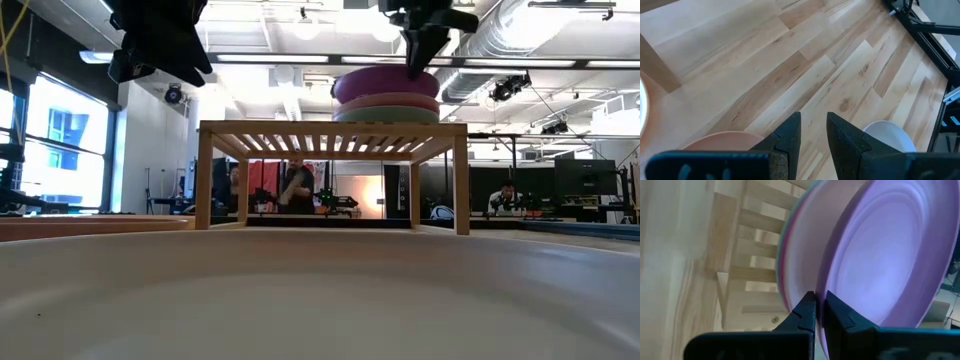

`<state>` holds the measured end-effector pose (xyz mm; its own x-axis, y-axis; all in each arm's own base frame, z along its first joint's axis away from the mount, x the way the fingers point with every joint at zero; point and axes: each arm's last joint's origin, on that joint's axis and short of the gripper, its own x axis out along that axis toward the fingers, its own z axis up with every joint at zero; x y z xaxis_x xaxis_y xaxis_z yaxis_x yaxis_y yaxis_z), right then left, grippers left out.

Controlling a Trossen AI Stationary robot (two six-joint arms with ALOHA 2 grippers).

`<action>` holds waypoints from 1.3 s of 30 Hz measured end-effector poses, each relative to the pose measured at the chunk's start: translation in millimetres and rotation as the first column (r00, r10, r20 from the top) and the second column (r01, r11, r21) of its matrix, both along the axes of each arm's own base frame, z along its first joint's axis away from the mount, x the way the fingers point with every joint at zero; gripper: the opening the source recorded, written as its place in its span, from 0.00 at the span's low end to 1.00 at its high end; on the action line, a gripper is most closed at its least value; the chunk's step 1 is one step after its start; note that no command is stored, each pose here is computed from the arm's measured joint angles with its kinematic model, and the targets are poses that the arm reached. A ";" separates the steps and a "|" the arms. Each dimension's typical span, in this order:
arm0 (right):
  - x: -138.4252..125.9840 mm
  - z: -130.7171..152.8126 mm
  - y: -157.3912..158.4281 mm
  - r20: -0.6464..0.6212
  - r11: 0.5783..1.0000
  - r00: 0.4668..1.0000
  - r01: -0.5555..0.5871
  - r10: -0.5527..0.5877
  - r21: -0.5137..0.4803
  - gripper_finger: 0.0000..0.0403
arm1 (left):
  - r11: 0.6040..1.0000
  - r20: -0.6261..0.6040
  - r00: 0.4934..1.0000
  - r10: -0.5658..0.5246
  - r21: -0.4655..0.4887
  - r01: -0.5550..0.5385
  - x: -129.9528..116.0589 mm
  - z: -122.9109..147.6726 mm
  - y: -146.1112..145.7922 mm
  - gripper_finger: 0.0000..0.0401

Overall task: Place and stack plates onto a shelf
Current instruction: Stack the purple plate on top of the light orange plate on the shelf

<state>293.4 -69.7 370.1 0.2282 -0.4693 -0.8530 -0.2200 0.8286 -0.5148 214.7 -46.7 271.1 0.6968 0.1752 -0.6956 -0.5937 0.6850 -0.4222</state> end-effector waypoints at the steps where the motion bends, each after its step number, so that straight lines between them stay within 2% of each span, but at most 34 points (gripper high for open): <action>1: 1.5 -1.5 1.0 -0.006 1.000 1.000 -0.005 0.005 0.004 0.00 | 1.000 0.000 1.000 0.000 0.000 0.000 0.0 0.0 0.0 0.20; 28: 11.4 -20.4 -16.8 -0.064 0.995 0.997 0.047 -0.041 0.087 0.00 | 1.000 0.000 1.000 0.003 0.007 -0.003 0.0 0.0 0.2 0.20; 39: 12.4 -20.2 -16.3 -0.061 0.996 0.998 0.037 -0.033 0.077 0.01 | 1.000 0.001 1.000 0.003 0.007 -0.003 0.0 0.2 0.2 0.20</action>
<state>305.8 -86.0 349.9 0.1601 -0.4074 -0.8991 -0.2185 0.8736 -0.4348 214.7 -46.5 271.3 0.6970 0.1822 -0.6935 -0.5955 0.6859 -0.4183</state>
